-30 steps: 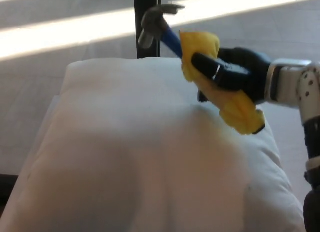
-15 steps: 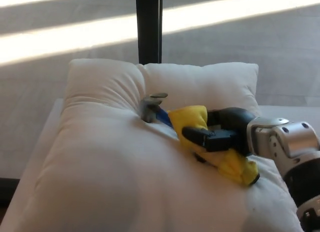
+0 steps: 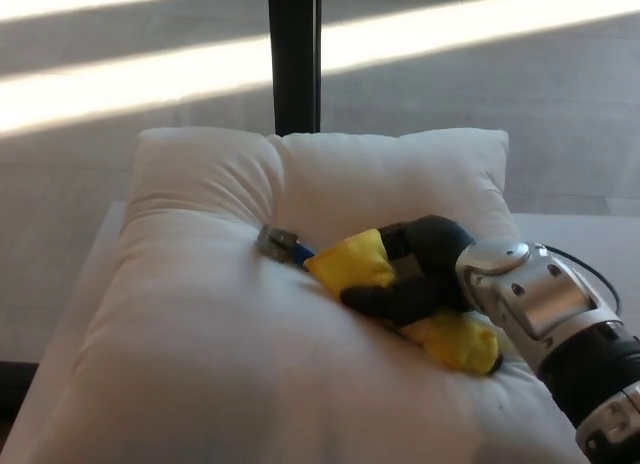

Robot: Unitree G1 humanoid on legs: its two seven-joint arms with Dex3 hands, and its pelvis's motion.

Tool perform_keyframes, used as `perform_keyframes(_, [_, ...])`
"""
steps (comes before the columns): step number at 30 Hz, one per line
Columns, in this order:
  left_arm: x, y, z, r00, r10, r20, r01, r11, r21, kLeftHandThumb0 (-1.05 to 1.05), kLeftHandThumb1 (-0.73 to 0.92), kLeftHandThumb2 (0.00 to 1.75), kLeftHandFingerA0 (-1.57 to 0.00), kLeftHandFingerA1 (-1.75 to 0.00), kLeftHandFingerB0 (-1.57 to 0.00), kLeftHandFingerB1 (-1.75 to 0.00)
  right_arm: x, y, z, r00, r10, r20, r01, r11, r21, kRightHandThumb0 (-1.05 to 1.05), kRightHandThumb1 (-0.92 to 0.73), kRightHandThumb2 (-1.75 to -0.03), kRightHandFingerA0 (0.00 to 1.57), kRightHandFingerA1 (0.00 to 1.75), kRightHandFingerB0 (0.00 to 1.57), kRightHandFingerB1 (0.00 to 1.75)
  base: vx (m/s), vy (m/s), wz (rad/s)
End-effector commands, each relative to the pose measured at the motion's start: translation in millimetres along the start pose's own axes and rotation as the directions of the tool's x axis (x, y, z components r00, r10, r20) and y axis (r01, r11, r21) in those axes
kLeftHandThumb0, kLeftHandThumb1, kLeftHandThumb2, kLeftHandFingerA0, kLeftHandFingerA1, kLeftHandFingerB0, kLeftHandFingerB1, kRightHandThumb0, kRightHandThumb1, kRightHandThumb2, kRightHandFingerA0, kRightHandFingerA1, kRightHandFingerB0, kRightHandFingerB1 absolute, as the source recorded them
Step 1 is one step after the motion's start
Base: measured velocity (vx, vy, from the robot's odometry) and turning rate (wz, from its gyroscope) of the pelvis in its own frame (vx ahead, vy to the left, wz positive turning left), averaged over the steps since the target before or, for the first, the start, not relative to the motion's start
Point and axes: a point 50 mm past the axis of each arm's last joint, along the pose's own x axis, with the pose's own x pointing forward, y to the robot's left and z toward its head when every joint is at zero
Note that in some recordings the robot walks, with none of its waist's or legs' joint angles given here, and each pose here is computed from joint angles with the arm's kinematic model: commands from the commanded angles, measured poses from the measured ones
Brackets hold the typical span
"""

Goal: A hammer is kept on the right hand side and a pillow is kept on the left hand side on the desk infront of the robot and the robot uses its right hand to pick up the hammer and makes a downward swinging motion to hit the pillow

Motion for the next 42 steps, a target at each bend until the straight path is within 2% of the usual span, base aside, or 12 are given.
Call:
perform_keyframes(1, [-0.5, 5.0, 2.5, 1.000, 0.012, 0.004, -0.012, 1.000, 0.021, -0.72, 0.78, 0.63, -0.70, -0.57, -0.64, -0.47, -1.1, -15.7, -41.7, 0.977, -0.039, -0.208, 0.063, 0.992, 0.107, -0.34, -0.73, -0.94, 1.06, 1.75, 0.70, 1.67, 0.00, 0.000, 0.00])
perform_keyframes(5, [-0.5, 5.4, 2.2, 1.000, 0.012, 0.001, -0.012, 1.000, 0.000, -0.72, 0.77, 0.63, -0.71, -0.59, -0.66, -0.48, -10.3, -35.6, -6.4, 0.993, -0.020, -0.118, 0.052, 0.962, 0.269, -0.31, -0.69, -1.01, 1.05, 1.75, 0.72, 1.63, 0.00, 0.000, 0.00])
perform_keyframes(6, [-0.5, 4.8, 2.1, 1.000, 0.012, 0.003, -0.012, 1.000, 0.002, -0.72, 0.77, 0.63, -0.72, -0.59, -0.65, -0.48, -12.7, -39.7, 1.5, 0.995, -0.022, -0.098, 0.049, 0.957, 0.286, -0.29, -0.69, -1.03, 1.08, 1.75, 0.86, 1.55, 0.00, 0.000, 0.00])
perform_keyframes(13, [-1.1, 4.7, -1.8, 1.000, 0.010, -0.006, -0.010, 1.000, 0.011, -0.72, 0.78, 0.63, -0.70, -0.58, -0.64, -0.47, -35.8, -63.5, 47.2, 0.996, 0.027, 0.083, -0.057, 0.919, 0.391, -0.40, -0.78, -0.87, 1.04, 1.75, 0.73, 1.62, 0.00, 0.000, 0.00])
perform_keyframes(14, [-1.0, 5.0, -1.4, 1.000, 0.008, -0.011, -0.008, 1.000, 0.016, -0.72, 0.79, 0.64, -0.68, -0.57, -0.63, -0.46, -44.8, -69.9, 59.3, 0.990, 0.049, 0.133, -0.109, 0.865, 0.490, -0.37, -0.67, -0.98, 1.06, 1.75, 0.92, 1.22, 0.00, 0.000, 0.00])
perform_keyframes(21, [-0.8, 4.3, -2.5, 1.000, 0.020, -0.020, -0.019, 1.000, 0.006, -0.74, 0.77, 0.63, -0.71, -0.58, -0.65, -0.46, -68.0, -82.5, 86.9, 0.950, 0.119, 0.288, -0.261, 0.807, 0.529, -0.34, -0.60, -1.14, 1.04, 1.75, 0.80, 1.60, 0.00, 0.000, 0.00])
perform_keyframes(27, [-0.6, 3.8, -2.5, 1.000, 0.021, -0.022, -0.021, 1.000, -0.005, -0.73, 0.77, 0.63, -0.72, -0.60, -0.67, -0.47, -89.0, -106.2, 92.7, 0.921, 0.084, 0.380, -0.306, 0.759, 0.575, -0.30, -0.54, -1.22, 1.09, 1.75, 0.93, 1.40, 0.00, 0.000, 0.00])
perform_keyframes(30, [-0.8, 4.4, -2.2, 1.000, 0.017, -0.019, -0.017, 1.000, 0.003, -0.73, 0.78, 0.63, -0.72, -0.58, -0.66, -0.45, -110.3, -134.4, 83.3, 0.921, -0.016, 0.390, -0.262, 0.714, 0.649, -0.33, -0.63, -1.14, 1.06, 1.75, 0.72, 1.68, 0.00, 0.000, 0.00])
perform_keyframes(32, [-1.7, 7.7, -2.2, 1.000, 0.008, -0.011, -0.008, 1.000, 0.005, -0.74, 0.79, 0.64, -0.68, -0.59, -0.62, -0.46, -116.0, -143.0, 76.0, 0.922, -0.055, 0.383, -0.229, 0.722, 0.653, -0.33, -0.61, -1.17, 1.07, 1.75, 0.73, 1.75, 0.00, 0.000, 0.00])
perform_keyframes(37, [-2.1, 10.4, -2.7, 0.999, 0.028, -0.018, -0.028, 1.000, -0.007, -0.75, 0.78, 0.63, -0.71, -0.58, -0.66, -0.46, -132.3, -173.3, 35.7, 0.927, -0.247, 0.281, -0.053, 0.657, 0.752, -0.31, -0.61, -1.17, 1.02, 1.75, 0.64, 1.63, 0.00, 0.000, 0.00])
perform_keyframes(38, [-2.3, 11.0, -3.0, 0.999, 0.026, -0.019, -0.026, 1.000, -0.003, -0.75, 0.78, 0.64, -0.70, -0.58, -0.65, -0.46, -133.4, -175.0, 32.5, 0.927, -0.265, 0.265, -0.029, 0.653, 0.757, -0.35, -0.68, -1.00, 1.03, 1.75, 0.62, 1.50, 0.00, 0.000, 0.00])
perform_keyframes(42, [-2.6, 11.7, -3.6, 1.000, 0.025, -0.015, -0.025, 1.000, -0.004, -0.74, 0.77, 0.63, -0.71, -0.58, -0.65, -0.47, -143.3, -196.7, -5.4, 0.879, -0.453, 0.149, 0.233, 0.681, 0.694, -0.26, -0.65, -1.16, 1.02, 1.75, 0.67, 1.64, 0.00, 0.000, 0.00])
